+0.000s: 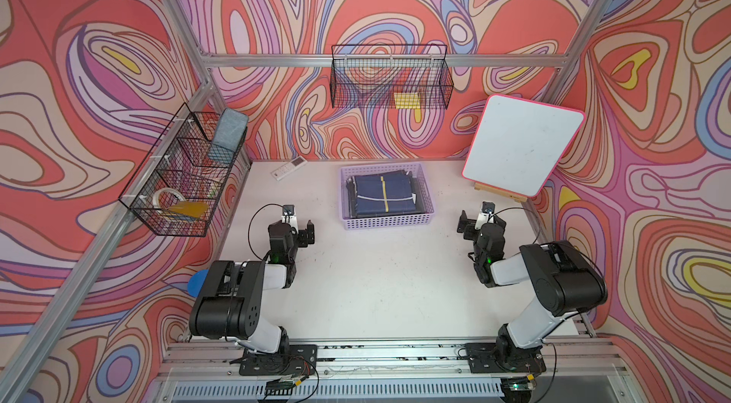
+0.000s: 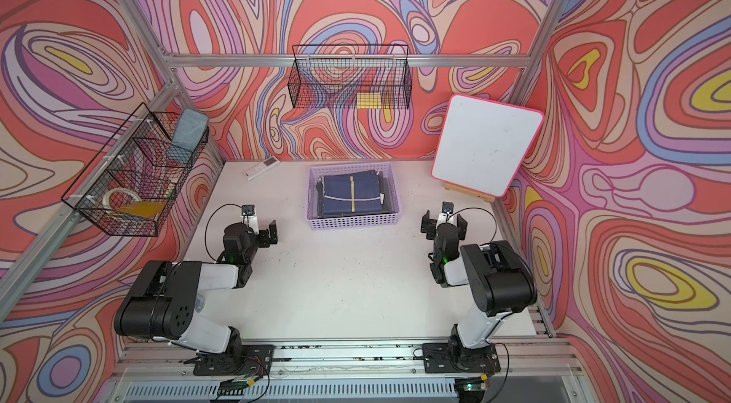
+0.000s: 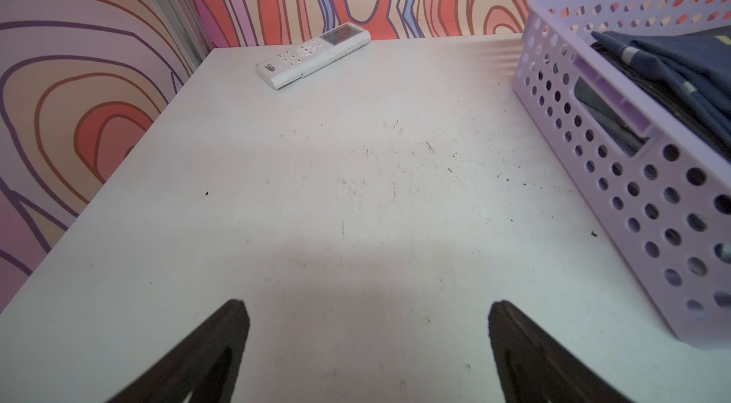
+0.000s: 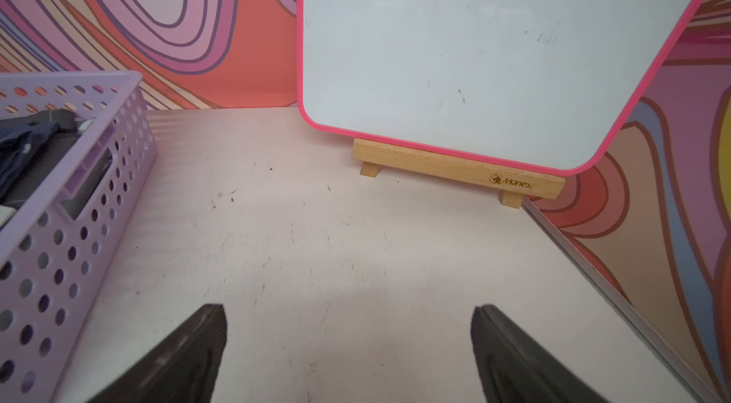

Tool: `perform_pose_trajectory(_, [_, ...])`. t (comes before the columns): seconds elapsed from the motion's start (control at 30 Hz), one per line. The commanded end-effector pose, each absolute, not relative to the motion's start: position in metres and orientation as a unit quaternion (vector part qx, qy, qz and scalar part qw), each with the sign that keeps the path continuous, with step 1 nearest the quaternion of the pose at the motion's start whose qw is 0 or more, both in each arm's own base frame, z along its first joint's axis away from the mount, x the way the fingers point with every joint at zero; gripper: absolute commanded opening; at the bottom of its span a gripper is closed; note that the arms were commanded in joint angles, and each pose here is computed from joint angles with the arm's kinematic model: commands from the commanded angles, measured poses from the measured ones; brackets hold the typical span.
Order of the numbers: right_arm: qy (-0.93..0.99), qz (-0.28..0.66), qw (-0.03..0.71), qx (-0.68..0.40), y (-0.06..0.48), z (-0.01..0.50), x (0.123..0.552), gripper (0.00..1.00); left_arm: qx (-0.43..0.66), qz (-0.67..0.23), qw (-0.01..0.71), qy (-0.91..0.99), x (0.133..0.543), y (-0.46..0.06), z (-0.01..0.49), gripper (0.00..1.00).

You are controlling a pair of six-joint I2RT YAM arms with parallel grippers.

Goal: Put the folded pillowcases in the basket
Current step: Reset both arms

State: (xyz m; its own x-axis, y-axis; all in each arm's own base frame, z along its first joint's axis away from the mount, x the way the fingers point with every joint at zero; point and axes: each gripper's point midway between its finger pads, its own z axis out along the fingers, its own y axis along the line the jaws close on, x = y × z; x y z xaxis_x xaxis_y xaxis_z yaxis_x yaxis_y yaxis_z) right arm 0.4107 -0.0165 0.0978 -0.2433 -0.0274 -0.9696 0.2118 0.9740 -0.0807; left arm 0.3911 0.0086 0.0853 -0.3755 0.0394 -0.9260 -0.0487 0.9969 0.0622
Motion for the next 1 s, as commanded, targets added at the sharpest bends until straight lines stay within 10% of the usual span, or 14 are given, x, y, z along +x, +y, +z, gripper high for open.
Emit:
perform_pose_trajectory(0.0, [0.786,-0.068,0.609,0.076,-0.0240,0.0992,0.4235,0.98,-0.007,0.038,0.563,0.825,0.3932,0.0095,0.0882,0.99])
perform_pose_trajectory(0.97, [0.785,-0.070,0.611,0.077,-0.0251,0.1003,0.4227,0.98,0.001,0.032,0.563,0.826,0.3932,0.0063,0.0877,0.99])
